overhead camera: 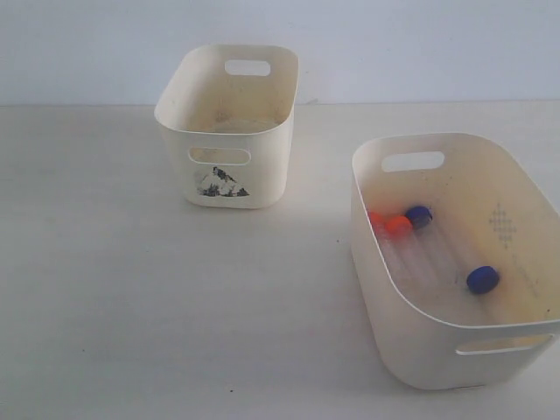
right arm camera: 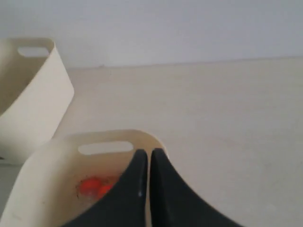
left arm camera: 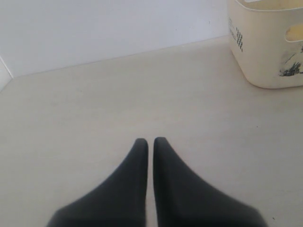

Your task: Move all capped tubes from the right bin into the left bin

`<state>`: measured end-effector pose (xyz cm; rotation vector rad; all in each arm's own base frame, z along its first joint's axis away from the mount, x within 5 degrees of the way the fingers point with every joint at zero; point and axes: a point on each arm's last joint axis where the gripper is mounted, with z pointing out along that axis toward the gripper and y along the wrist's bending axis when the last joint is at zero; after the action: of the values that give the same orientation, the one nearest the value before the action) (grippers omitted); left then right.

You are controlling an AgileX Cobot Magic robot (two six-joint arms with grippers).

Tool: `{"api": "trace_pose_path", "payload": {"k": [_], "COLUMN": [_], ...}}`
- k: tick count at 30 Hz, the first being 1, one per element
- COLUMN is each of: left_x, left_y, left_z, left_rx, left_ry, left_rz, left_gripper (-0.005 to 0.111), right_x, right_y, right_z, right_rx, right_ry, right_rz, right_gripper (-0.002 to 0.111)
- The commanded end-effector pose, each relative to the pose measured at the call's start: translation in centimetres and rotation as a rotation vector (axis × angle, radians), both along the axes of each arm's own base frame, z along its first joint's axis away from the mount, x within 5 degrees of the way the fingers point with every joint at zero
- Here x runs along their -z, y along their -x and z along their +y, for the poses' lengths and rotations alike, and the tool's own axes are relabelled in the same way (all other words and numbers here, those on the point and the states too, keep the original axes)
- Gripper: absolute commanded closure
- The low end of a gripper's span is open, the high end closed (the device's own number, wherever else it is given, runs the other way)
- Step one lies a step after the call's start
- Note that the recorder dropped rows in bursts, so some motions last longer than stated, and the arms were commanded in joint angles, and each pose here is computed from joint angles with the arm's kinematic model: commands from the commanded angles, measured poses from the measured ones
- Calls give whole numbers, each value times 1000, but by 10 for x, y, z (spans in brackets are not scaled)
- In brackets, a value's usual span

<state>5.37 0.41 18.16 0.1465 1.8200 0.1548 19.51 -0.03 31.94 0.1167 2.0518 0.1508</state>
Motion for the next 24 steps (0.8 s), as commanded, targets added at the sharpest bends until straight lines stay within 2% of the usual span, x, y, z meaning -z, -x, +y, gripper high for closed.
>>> {"api": "trace_pose_path", "payload": {"k": [1,6,10,12,16,24], "left_x": [-1,-1,-1,-1,-1,-1], "left_y": [0,0,0,0,0,0], "left_z": [0,0,0,0,0,0], "left_rx": [0,0,0,0,0,0], "left_ry": [13,13,13,13,13,13], "left_rz": [-7,-7,-7,-7,-7,-7], "left_gripper": [102,102,102,102,102,102], "right_x": [-1,-35,-56,-58,-44,4], "right_y": [-28,-52,-67,-74,-86,-122], "right_z": [11,38,49,49,48,53], "right_rx": [-131,-305,-297,-256,-205,-183], "right_ry": [23,70,26,25,39,20], "right_rz": [132,180,298,429,661,828], "right_gripper": [106,106,106,106,106,106]}}
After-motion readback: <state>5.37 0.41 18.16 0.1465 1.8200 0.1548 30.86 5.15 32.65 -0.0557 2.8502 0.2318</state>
